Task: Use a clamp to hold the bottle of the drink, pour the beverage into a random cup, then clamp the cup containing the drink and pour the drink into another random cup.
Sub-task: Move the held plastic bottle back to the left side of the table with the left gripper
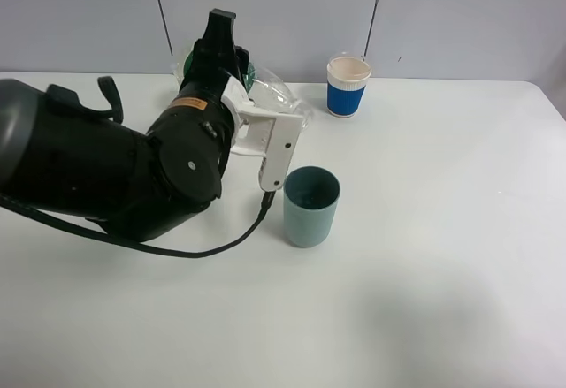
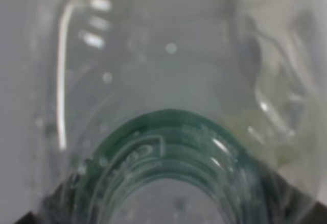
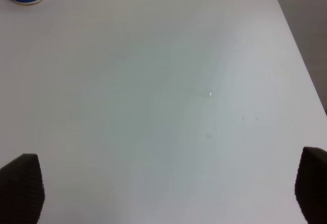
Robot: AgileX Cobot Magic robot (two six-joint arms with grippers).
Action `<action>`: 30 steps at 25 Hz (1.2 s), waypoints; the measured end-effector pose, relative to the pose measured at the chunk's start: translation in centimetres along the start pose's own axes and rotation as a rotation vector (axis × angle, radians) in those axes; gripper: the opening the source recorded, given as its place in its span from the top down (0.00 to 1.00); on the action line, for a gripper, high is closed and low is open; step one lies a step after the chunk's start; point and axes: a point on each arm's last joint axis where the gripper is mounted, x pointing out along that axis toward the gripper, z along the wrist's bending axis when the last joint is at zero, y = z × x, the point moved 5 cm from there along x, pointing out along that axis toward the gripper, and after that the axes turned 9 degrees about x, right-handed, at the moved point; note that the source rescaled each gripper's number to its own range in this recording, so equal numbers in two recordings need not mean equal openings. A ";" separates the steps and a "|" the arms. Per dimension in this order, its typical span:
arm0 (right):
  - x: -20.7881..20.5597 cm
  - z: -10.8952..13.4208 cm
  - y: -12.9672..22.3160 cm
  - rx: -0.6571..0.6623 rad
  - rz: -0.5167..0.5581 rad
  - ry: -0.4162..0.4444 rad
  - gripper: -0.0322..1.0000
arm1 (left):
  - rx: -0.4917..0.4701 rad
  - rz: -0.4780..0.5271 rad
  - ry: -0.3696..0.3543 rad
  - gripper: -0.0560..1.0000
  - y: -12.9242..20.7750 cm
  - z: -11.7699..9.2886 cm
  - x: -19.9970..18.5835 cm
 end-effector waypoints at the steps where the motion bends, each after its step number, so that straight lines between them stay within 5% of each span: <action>1: 0.0 0.0 0.0 0.000 0.000 0.000 0.00 | -0.029 -0.011 0.004 0.94 0.1 0.3 -0.2; 11: 0.0 0.0 0.0 0.000 0.000 0.000 0.00 | -0.354 -0.186 0.072 0.94 0.9 2.3 -2.4; 16: 0.0 0.0 0.0 0.000 0.000 0.000 0.00 | -0.501 -0.209 0.069 0.94 3.5 1.0 -3.0; 25: 0.0 0.0 0.0 0.000 0.000 0.000 0.00 | -1.077 -0.258 0.076 0.94 7.5 -0.5 -4.6; 30: 0.0 0.0 0.0 0.000 0.000 0.000 0.00 | -1.346 -0.326 0.143 0.94 8.3 -1.4 -4.4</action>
